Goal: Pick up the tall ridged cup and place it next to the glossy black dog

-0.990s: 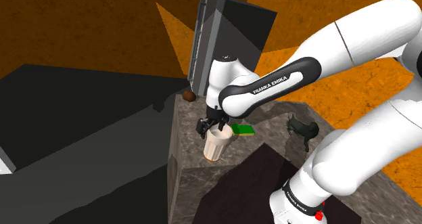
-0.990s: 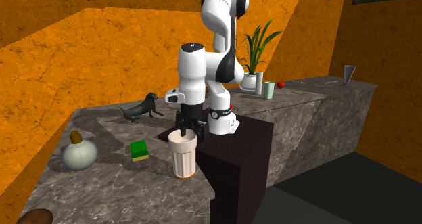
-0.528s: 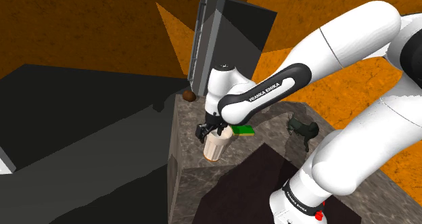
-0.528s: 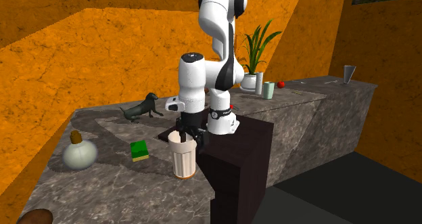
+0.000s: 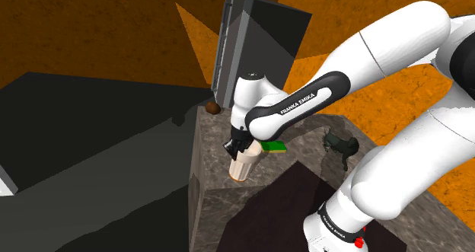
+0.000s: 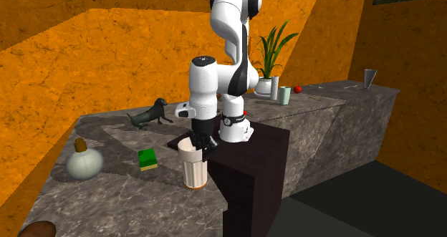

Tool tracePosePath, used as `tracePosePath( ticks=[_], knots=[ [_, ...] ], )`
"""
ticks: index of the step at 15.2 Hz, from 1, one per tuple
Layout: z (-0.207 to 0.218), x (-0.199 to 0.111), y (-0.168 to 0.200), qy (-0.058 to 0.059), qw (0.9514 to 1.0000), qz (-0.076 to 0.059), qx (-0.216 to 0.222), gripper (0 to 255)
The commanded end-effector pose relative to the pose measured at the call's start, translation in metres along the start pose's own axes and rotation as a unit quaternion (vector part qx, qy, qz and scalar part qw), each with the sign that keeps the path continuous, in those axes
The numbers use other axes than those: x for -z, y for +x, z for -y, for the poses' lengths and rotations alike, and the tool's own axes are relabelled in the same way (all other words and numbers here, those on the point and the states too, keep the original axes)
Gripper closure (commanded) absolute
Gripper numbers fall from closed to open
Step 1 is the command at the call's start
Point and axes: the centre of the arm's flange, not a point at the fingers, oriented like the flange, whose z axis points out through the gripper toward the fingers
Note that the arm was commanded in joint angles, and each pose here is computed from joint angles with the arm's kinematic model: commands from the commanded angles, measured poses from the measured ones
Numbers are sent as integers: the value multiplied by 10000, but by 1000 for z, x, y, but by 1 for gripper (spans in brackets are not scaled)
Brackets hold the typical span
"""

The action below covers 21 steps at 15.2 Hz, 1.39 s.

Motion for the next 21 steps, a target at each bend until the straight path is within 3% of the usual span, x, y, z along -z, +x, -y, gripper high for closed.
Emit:
tracePosePath(
  ticks=[1,7,21],
  knots=[
    [0,0,0,-1,10000,2,0,255],
    [0,0,0,-1,10000,2,0,255],
    [-7,73,-2,-1,10000,2,0,255]
  ],
)
